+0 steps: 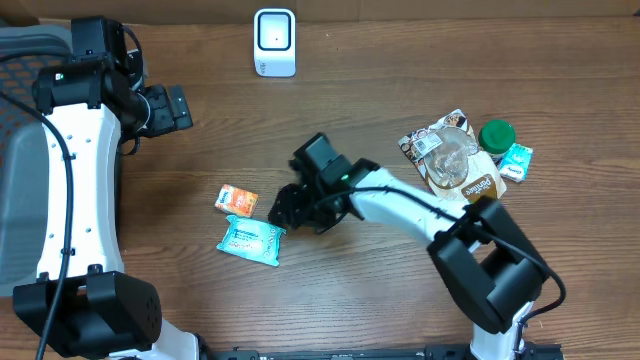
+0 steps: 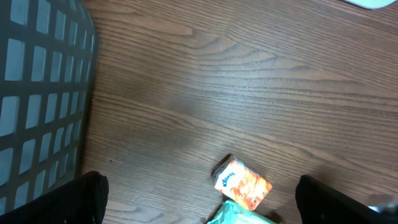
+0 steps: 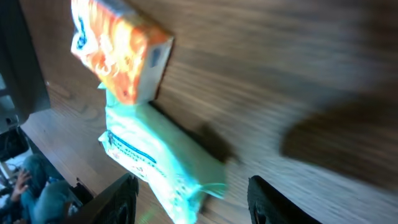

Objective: Scan the item barcode

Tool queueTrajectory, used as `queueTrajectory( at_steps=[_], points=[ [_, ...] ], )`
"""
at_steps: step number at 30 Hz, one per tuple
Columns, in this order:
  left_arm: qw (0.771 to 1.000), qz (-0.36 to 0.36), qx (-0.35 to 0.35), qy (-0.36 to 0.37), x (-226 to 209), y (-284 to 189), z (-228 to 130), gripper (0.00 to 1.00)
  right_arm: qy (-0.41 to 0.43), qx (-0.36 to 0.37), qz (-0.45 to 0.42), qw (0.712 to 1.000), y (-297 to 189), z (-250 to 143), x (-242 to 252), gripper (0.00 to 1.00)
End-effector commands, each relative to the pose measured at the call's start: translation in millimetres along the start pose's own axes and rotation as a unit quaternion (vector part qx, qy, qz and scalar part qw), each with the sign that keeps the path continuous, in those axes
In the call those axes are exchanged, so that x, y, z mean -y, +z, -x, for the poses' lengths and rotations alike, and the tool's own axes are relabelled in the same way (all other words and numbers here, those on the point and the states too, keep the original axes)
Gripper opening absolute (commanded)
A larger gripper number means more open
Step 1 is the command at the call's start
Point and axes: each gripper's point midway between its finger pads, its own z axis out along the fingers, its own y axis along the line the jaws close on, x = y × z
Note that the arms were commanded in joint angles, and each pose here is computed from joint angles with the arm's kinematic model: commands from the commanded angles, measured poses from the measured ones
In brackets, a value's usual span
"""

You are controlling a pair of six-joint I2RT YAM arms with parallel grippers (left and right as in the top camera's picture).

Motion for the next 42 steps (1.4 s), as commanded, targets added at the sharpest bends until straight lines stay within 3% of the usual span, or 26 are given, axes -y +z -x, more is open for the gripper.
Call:
queueTrajectory(
  at_steps=[1, 8, 14, 20, 31, 37, 42],
  points=[
    [1.0, 0.004, 0.001, 0.0, -1, 1, 2, 0.99, 0.001, -0.009, -0.021, 1.0, 21, -12, 5, 0.55],
    [1.0, 0.005, 0.001, 0.0, -1, 1, 2, 1.0, 0.01, -0.033, -0.037, 0.999, 46, -28, 13, 0.52],
    [1.0, 0.005, 0.001, 0.0, -1, 1, 2, 1.0, 0.021, -0.037, -0.043, 0.998, 51, -27, 23, 0.23],
    [1.0, 0.005, 0.001, 0.0, -1, 1, 2, 0.99, 0.018, -0.035, -0.041, 0.998, 51, -25, 22, 0.04],
    [1.0, 0.005, 0.001, 0.0, -1, 1, 2, 1.0, -0.032, -0.02, 0.004, 0.999, 17, -7, -7, 0.04],
    [1.0, 0.005, 0.001, 0.0, -1, 1, 2, 0.99, -0.081, 0.084, -0.092, 0.989, -46, 14, -3, 0.04],
    [1.0, 0.004, 0.001, 0.0, -1, 1, 2, 0.99, -0.112, 0.185, -0.2, 0.956, -123, 26, 10, 0.04]
  ],
)
